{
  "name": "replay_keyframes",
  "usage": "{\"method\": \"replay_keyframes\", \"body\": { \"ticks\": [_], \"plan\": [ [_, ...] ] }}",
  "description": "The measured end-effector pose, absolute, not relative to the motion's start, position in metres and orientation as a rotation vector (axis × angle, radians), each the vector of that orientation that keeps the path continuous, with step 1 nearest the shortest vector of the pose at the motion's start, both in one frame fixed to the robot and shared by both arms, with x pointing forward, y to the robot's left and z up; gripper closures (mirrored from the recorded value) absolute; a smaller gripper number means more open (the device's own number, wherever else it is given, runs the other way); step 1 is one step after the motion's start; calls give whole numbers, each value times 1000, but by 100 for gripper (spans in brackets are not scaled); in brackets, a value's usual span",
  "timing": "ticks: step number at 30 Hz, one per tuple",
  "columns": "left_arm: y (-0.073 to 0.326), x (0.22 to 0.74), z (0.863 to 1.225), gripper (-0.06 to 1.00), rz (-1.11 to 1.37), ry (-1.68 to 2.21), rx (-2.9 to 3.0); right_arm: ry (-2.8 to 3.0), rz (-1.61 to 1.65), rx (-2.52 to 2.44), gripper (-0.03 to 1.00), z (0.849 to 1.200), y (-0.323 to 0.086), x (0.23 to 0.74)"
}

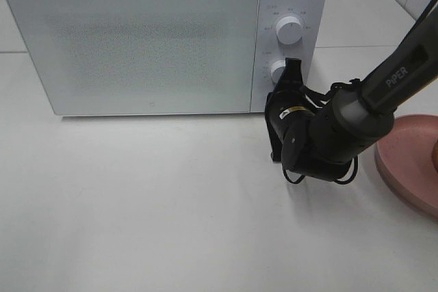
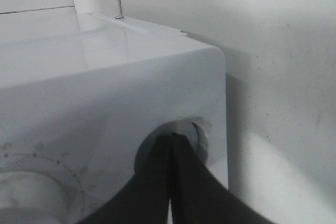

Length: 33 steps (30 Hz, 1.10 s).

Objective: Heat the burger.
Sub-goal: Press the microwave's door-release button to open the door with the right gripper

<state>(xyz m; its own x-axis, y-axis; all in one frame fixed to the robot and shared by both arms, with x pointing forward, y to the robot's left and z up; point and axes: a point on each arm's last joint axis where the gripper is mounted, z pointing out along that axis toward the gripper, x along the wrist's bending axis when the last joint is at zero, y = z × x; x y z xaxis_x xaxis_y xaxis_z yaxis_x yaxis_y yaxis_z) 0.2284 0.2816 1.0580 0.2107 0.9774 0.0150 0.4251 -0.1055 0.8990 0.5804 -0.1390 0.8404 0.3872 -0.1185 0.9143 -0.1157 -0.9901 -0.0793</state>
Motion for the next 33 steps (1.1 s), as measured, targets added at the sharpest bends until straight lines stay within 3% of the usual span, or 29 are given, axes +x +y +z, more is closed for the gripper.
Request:
{"method": "replay_keyframes", "body": {
  "ticks": [33],
  "plan": [
    [282, 228, 1058, -5, 852, 1334, 1669, 251, -1687, -2656, 96, 840, -133, 584]
  ]
}}
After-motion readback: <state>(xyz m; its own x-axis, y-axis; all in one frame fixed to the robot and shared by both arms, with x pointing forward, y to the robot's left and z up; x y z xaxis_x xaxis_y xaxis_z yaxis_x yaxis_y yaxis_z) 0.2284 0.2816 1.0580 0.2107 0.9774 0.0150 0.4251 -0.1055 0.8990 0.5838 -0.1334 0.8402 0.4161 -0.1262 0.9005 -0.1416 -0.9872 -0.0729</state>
